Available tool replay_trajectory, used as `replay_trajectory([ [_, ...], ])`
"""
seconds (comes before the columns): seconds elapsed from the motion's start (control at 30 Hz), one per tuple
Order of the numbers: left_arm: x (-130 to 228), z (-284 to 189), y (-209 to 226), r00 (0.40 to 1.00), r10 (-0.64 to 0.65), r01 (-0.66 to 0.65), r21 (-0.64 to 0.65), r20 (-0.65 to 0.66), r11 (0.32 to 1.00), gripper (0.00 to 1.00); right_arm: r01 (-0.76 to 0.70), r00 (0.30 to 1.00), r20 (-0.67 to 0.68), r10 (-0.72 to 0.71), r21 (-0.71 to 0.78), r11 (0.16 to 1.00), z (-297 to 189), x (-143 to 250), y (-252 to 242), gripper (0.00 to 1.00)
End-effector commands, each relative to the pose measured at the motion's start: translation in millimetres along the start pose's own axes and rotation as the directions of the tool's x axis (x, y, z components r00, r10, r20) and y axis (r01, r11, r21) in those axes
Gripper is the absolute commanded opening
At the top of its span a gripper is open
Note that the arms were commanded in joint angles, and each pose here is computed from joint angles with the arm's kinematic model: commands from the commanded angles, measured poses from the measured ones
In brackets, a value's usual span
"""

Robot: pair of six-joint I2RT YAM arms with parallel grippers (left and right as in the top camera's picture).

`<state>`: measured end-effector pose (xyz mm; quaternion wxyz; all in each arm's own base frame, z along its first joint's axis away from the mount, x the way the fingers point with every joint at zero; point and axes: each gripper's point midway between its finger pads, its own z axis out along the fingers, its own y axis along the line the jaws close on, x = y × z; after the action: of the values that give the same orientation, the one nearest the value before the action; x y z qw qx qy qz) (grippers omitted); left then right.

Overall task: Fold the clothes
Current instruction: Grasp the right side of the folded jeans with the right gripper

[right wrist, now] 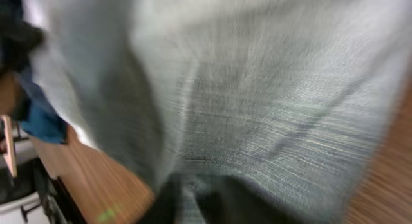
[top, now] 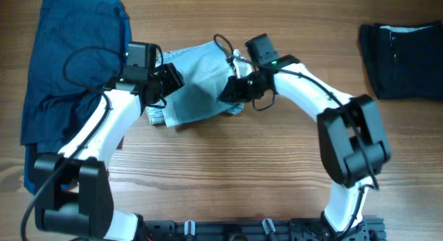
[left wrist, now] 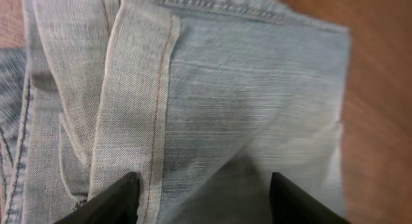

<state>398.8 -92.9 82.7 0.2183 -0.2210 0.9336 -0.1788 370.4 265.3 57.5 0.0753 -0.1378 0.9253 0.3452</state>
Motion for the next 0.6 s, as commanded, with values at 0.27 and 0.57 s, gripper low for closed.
replay_trajectory([
  [0.27,13,35,24,0.998,-0.024,0.019,-0.094,-0.061,0.995,0.05,0.118,0.974,0.191,-0.124,0.044,0.992,-43,-51,10,0.57],
  [0.57,36,70,57,0.989,-0.05,0.021,-0.203,-0.137,0.979,0.04,0.097,0.975,0.193,-0.114,0.094,0.991,-42,-52,-4,0.62],
])
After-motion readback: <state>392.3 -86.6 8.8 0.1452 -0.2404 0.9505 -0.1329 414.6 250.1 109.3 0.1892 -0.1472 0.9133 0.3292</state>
